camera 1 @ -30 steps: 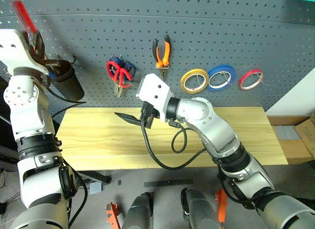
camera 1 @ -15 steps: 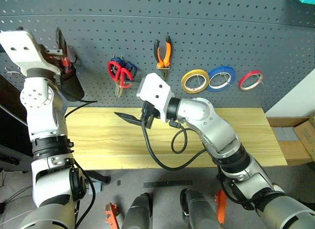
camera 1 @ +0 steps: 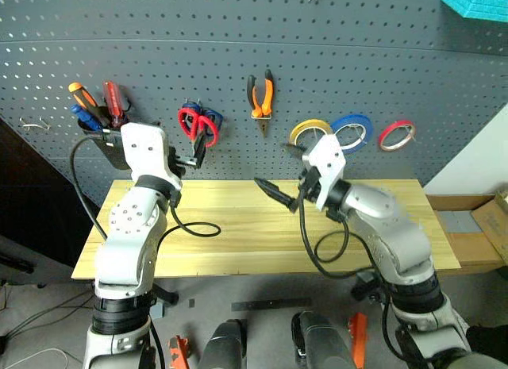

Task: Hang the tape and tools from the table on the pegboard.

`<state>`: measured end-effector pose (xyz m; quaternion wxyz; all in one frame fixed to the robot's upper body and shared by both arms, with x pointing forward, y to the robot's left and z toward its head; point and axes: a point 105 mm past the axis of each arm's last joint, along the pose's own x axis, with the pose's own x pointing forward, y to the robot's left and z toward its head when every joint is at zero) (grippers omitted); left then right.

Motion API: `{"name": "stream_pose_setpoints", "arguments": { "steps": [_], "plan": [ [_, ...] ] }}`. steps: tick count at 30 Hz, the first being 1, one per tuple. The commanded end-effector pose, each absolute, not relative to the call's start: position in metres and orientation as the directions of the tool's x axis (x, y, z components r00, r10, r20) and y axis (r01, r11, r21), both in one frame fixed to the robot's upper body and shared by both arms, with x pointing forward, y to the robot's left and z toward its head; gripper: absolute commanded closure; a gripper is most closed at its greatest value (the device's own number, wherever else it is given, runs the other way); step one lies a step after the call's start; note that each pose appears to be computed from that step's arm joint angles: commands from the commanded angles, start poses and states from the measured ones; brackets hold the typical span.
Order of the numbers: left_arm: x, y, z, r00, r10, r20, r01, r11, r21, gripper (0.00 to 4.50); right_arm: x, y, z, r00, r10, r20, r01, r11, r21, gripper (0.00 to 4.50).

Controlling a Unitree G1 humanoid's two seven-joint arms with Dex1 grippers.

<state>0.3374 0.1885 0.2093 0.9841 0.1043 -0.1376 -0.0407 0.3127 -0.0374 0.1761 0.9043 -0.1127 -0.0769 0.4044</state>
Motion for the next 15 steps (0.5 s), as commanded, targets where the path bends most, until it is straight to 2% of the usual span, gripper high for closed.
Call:
{"name": "stream_pose_setpoints", "arguments": {
  "steps": [1,4,7,10,15],
  "plan": [
    [0.33,0.182,0.205,0.946,-0.13,0.296,0.054,0.967,0.25,0.03,0.326,-0.061,0.171,0.793,0.589,0.157,-0.52,0.788,-0.329,0.0],
    [0.331,0.193,0.152,0.982,-0.1,0.159,0.07,0.98,0.187,0.03,0.335,-0.094,0.134,0.897,0.41,0.167,-0.344,0.883,-0.319,0.0],
    [0.328,0.201,0.12,0.993,-0.08,0.086,0.064,0.982,0.179,0.03,0.338,-0.116,0.108,0.939,0.318,0.135,-0.274,0.923,-0.269,0.0],
    [0.322,0.219,0.08,1.0,-0.017,-0.011,0.019,0.984,0.178,0.03,0.341,-0.148,0.072,0.978,0.203,0.049,-0.188,0.958,-0.218,0.0],
    [0.318,0.235,0.057,0.997,0.061,-0.051,-0.052,0.984,0.169,0.03,0.344,-0.182,0.045,0.996,0.088,-0.02,-0.09,0.977,-0.195,0.0]
  ]
}}
